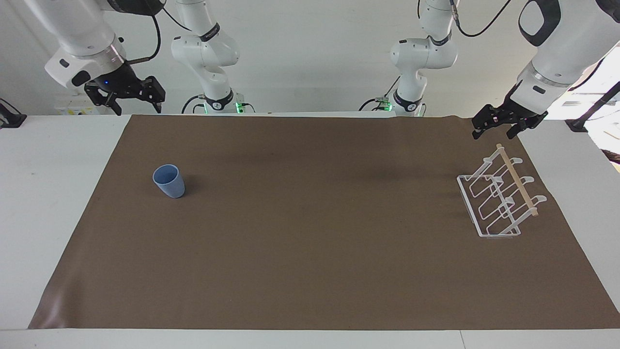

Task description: Hang cup on cup holder

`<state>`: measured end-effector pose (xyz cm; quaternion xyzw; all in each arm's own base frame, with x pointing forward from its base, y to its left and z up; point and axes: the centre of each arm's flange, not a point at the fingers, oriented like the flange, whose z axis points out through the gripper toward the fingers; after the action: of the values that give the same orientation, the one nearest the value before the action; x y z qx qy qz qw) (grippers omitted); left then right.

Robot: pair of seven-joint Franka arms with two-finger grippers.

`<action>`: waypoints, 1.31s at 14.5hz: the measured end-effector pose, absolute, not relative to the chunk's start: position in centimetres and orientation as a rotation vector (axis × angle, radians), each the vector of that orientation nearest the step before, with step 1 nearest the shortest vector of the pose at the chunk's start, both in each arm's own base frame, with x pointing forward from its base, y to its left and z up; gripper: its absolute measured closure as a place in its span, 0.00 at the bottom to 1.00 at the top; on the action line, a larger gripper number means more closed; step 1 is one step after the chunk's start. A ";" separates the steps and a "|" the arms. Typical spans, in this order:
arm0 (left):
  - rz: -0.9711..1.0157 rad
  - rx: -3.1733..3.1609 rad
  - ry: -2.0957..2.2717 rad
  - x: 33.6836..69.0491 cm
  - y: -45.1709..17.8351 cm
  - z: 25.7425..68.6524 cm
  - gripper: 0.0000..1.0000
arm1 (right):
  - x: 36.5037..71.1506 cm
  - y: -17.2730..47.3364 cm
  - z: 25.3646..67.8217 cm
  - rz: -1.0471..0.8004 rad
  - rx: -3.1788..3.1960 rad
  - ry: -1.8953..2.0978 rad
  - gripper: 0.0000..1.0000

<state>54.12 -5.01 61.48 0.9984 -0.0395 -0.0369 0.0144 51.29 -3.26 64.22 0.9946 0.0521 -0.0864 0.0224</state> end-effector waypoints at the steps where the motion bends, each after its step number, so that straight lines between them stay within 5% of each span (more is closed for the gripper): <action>1: -0.117 3.108 -0.123 54.1 -5.0 61.5 0.00 | 51.3 -3.3 64.2 -0.268 3.081 0.162 0.00; 12: -0.124 3.111 -0.114 54.1 -4.7 61.4 0.00 | 51.7 -3.6 64.3 -0.165 3.082 0.156 0.00; 19: -0.124 3.112 -0.114 54.1 -4.6 61.4 0.00 | 50.0 -11.5 53.1 -0.089 3.091 0.101 0.00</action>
<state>54.11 -4.64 61.38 0.9985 -0.0365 -0.0397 0.0128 50.04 -11.47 53.15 0.9988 0.0326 -0.0287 0.0240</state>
